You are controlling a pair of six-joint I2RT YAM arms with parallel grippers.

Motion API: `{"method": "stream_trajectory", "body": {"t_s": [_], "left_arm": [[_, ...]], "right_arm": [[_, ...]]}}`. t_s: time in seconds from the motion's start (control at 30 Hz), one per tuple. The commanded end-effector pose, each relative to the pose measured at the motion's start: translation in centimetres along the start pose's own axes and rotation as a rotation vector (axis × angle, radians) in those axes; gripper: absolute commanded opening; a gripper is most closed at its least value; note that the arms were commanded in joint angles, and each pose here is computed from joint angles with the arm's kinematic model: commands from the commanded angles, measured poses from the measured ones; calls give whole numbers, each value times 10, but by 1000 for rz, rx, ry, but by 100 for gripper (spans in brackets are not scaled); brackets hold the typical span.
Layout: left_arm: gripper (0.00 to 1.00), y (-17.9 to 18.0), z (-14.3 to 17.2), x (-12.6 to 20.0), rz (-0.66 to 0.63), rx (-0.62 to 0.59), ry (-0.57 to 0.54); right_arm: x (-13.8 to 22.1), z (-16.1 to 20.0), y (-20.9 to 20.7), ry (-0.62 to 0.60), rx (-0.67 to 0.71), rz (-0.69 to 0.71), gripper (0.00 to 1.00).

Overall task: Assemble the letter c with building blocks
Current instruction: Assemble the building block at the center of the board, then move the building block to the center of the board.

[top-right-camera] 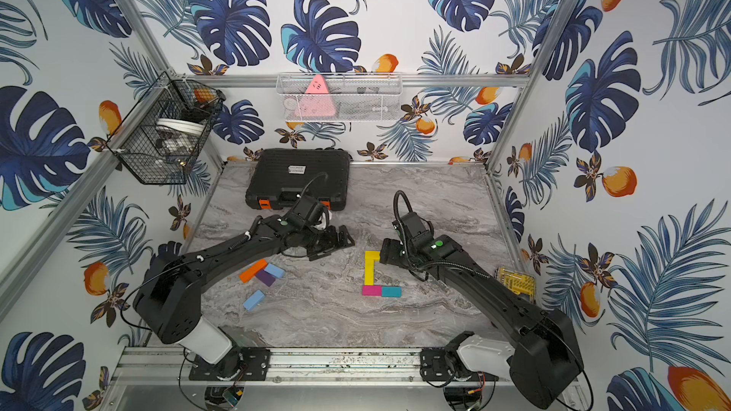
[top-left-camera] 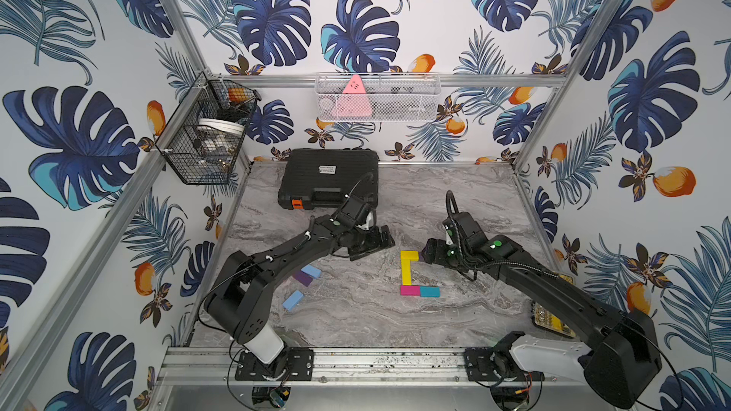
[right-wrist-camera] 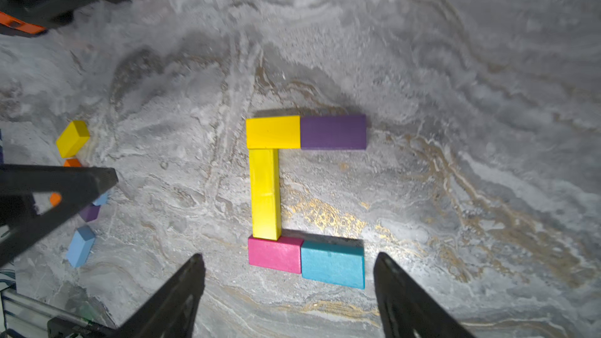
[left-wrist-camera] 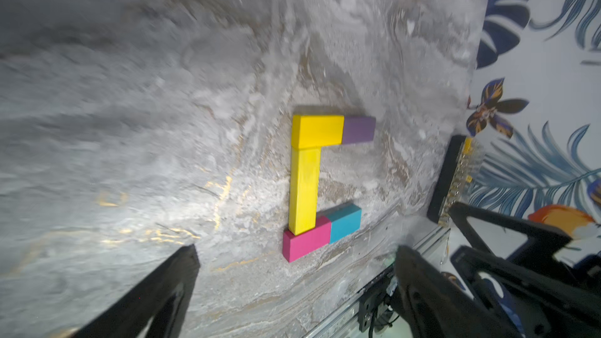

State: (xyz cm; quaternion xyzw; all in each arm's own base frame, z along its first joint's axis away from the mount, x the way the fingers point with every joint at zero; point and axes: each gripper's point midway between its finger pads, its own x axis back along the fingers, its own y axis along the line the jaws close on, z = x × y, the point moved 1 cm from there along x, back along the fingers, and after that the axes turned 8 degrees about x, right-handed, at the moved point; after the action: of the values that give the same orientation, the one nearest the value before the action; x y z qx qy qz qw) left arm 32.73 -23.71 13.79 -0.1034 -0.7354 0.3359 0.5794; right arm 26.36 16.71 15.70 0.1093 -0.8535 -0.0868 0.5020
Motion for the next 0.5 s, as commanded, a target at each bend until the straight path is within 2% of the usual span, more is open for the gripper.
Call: {"method": "stream_trajectory", "body": {"t_s": [0.0, 0.2, 0.3, 0.47], "left_arm": [[99, 24, -26, 26, -19, 42, -20], [99, 89, -74, 64, -51, 200, -116], [99, 122, -86, 71, -64, 282, -144], [99, 161, -99, 83, -75, 388, -182]], "right_arm": [[4, -10, -3, -1, 83, 49, 83], [-27, -24, 52, 61, 128, -89, 79], [-46, -21, 99, 88, 232, -111, 79], [-81, 4, 182, 157, 426, -156, 78]]}}
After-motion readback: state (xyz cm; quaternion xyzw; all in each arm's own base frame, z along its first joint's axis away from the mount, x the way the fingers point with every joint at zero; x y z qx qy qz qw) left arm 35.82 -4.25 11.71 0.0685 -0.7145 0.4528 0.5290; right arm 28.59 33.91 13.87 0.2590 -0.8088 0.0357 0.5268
